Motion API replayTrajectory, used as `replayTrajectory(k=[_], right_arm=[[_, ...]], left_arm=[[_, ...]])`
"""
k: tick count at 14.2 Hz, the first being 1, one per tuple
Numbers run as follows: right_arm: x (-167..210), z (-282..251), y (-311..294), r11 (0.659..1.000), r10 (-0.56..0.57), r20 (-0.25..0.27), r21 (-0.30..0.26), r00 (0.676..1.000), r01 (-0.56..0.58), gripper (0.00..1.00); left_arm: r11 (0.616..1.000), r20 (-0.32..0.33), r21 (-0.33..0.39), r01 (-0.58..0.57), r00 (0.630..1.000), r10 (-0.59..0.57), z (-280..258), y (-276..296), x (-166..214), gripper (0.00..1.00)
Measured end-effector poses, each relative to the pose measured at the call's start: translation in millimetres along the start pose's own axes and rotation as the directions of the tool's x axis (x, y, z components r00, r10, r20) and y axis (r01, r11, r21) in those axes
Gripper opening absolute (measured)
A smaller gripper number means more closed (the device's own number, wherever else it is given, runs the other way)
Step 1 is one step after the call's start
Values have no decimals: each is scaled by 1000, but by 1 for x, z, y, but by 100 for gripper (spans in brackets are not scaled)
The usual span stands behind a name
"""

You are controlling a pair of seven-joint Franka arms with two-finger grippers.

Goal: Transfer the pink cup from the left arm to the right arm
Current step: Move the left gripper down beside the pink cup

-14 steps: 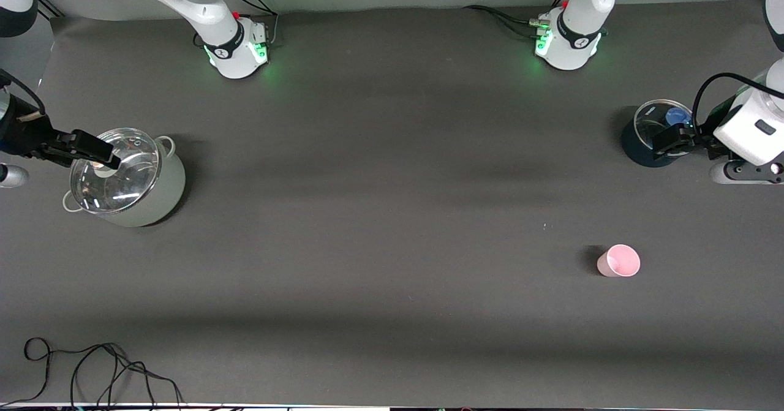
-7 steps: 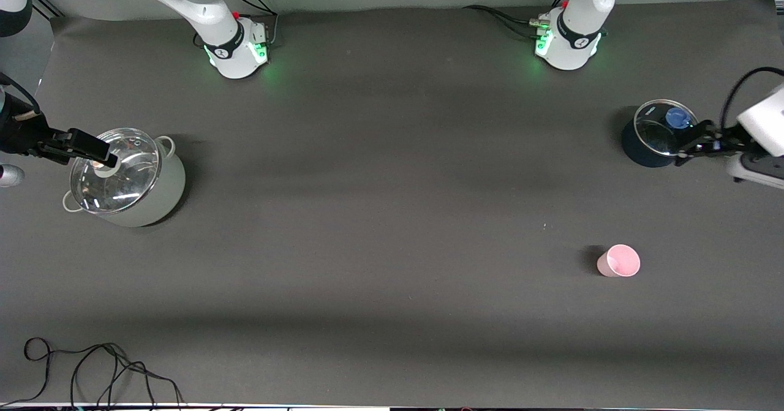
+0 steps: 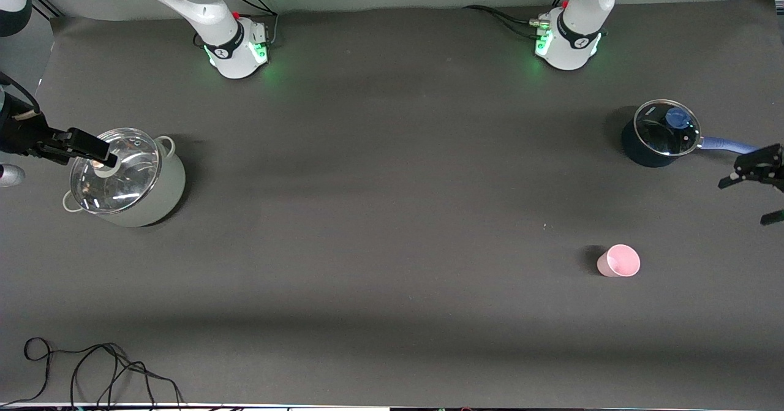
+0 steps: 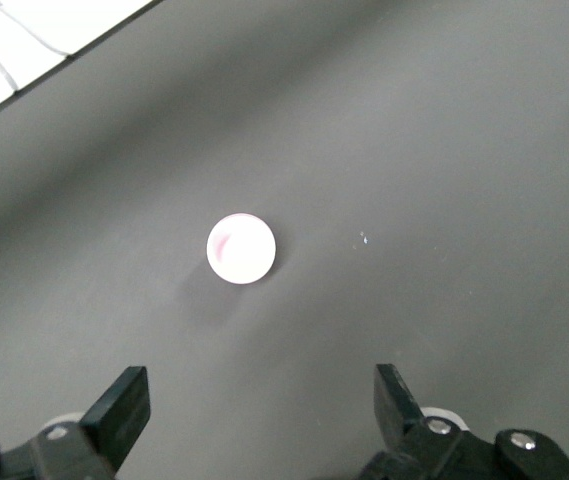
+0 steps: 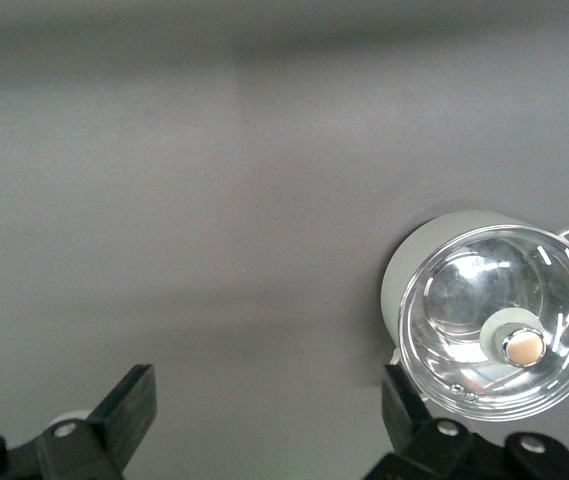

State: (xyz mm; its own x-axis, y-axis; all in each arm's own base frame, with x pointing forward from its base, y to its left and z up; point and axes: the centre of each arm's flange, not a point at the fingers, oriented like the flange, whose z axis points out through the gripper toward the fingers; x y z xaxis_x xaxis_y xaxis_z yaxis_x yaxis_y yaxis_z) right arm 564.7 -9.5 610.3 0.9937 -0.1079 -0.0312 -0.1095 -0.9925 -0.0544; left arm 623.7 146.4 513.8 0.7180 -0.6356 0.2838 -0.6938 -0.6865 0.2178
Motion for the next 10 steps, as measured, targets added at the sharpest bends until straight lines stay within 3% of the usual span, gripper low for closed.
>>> replayTrajectory(k=[5,10], right_arm=[[0,0,1,1000,-7,0,0,1000,7,100],[0,0,1,1000,-9,2,0,1000,9,100]], left_arm=[[984,-134,-100,-151,982,137,56,-67,-47,100],[943,-304,-132,-304,918,254,117,-123,-122,100]])
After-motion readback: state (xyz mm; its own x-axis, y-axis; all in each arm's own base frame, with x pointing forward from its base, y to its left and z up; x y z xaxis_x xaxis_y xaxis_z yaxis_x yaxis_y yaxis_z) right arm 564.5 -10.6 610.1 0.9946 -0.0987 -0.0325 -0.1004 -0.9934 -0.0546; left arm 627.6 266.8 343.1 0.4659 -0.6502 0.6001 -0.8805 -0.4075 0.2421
